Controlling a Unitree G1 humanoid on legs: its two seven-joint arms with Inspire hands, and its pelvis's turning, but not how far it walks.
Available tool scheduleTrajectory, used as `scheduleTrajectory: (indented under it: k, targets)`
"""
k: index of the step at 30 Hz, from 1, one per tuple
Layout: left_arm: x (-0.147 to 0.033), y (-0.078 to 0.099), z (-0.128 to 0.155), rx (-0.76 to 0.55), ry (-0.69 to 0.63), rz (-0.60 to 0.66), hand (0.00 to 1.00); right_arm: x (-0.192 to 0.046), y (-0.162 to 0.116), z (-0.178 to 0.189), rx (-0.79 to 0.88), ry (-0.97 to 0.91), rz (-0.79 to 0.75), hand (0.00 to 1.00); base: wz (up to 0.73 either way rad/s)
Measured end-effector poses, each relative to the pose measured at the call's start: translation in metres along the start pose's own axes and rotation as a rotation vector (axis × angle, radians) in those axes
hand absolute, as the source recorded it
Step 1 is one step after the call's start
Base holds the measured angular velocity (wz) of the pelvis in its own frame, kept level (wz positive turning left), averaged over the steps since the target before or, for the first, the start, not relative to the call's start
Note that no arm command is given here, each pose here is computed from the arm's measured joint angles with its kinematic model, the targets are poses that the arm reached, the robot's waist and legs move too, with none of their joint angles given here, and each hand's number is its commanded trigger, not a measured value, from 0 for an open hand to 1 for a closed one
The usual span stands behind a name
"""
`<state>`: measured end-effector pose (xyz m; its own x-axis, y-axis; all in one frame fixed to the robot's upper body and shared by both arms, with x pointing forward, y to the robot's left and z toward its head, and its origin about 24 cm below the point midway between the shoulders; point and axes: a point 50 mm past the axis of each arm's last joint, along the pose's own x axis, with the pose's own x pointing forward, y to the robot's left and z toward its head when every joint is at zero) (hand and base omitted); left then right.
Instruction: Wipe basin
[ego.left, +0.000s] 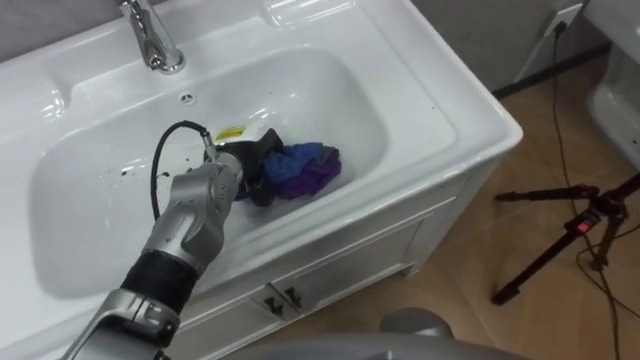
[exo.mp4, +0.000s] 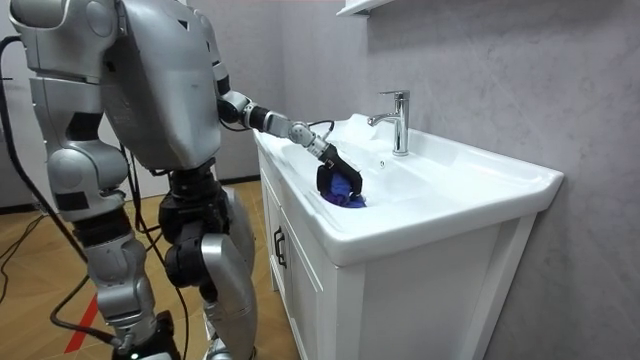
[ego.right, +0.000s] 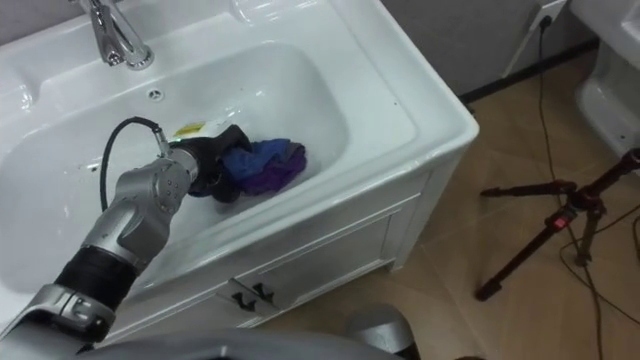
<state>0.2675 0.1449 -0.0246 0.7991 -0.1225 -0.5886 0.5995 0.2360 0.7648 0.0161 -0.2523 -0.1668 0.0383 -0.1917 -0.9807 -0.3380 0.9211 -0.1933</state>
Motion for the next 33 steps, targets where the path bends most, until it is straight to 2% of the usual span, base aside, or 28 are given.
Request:
scheduleTrajectory:
  k: [8, 15, 22, 33]
  targets:
    - [0.006, 0.009, 0.001, -0.071, -0.01, 0.027, 1.0, -0.001, 0.005, -0.013, 0.039, 0.024, 0.015, 0.0, -0.1]
    - [0.009, 0.014, 0.0, -0.067, -0.006, 0.058, 1.0, -0.002, 0.005, -0.022, 0.05, 0.046, 0.018, 0.0, -0.09]
    - [0.012, 0.024, -0.002, -0.062, -0.005, 0.104, 1.0, -0.002, 0.002, -0.016, 0.048, 0.019, 0.013, 0.0, -0.09]
    - [0.017, 0.02, -0.019, -0.081, 0.057, 0.103, 1.0, -0.003, 0.009, -0.027, 0.063, 0.037, 0.001, 0.0, -0.09]
